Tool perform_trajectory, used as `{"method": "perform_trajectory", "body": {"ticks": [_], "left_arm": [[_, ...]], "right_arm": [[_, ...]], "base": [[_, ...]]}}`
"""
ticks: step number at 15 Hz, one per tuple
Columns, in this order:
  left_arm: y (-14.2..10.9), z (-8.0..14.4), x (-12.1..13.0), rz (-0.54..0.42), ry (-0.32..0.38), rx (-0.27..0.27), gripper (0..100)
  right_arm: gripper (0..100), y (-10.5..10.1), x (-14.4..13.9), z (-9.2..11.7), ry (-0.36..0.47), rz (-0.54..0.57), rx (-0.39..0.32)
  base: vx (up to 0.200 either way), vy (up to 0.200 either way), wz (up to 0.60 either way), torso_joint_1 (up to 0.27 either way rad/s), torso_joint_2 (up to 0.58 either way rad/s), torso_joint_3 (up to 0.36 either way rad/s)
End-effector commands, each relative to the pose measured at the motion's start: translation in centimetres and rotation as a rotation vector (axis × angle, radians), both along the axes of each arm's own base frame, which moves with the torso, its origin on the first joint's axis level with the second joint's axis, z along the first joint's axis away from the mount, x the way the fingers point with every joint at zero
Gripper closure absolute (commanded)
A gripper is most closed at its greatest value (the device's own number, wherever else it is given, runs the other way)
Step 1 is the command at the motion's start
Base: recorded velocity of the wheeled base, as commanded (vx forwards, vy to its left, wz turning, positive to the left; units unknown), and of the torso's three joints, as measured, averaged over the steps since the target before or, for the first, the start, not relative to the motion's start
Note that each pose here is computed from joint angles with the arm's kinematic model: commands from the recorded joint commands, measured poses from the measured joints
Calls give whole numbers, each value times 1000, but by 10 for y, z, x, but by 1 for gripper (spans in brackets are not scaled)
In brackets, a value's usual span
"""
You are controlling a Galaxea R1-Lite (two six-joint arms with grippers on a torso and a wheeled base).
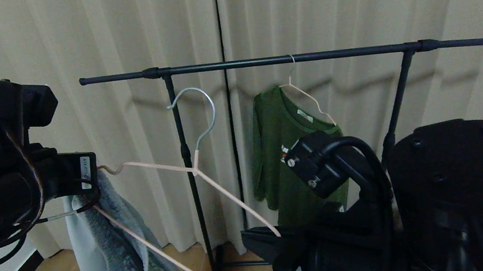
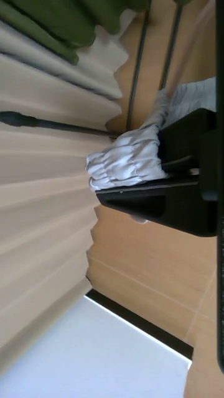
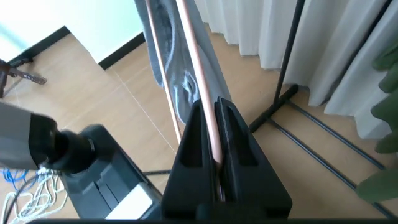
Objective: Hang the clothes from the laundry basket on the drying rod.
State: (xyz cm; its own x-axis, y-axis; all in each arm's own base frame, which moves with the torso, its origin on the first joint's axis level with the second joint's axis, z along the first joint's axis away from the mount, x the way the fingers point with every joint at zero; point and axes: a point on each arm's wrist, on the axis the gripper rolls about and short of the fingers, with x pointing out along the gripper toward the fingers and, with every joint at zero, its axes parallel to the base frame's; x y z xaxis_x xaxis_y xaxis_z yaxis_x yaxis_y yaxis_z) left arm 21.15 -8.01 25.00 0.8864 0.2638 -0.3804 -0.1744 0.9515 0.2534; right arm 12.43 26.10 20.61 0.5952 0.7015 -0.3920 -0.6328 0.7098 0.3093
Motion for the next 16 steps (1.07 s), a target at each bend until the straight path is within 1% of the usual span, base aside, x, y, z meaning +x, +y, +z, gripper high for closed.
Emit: {"method": "perform_trajectory", "body": {"ticks": [1, 4, 7, 9, 10, 12, 14, 16], "left_arm": [[0, 3, -3, -7, -12, -6, 100], [-1, 8, -9, -21, -30, -15, 100], [-1, 15, -26, -52, -40, -27, 100], [-8, 21, -39, -115, -67, -52, 100], [-9, 22, -42, -127, -74, -56, 100], [-19, 29, -63, -237, -91, -69, 100], [-26, 30, -72, -303, -95, -80, 100], [-35, 33, -86, -470, -86, -127, 100]], "right_arm": [[100, 6, 3, -2, 3, -1, -5], [100, 19, 9, -8, -16, -3, 25], [100, 38, 17, -22, -6, -3, 1], [100, 51, 24, -28, -2, -5, -5], [100, 53, 25, -28, -3, -5, -4], [100, 58, 29, -30, -3, -11, -4], [100, 57, 30, -30, -3, -14, -4], [100, 53, 33, -30, -2, -28, -7]], "base": [[0, 0, 0, 0, 0, 0], [0, 0, 0, 0, 0, 0], [0, 0, 0, 0, 0, 0], [0, 0, 0, 0, 0, 0], [0, 0, 0, 0, 0, 0], [0, 0, 0, 0, 0, 0], [0, 0, 0, 0, 0, 0], [0, 0, 0, 0, 0, 0]]}}
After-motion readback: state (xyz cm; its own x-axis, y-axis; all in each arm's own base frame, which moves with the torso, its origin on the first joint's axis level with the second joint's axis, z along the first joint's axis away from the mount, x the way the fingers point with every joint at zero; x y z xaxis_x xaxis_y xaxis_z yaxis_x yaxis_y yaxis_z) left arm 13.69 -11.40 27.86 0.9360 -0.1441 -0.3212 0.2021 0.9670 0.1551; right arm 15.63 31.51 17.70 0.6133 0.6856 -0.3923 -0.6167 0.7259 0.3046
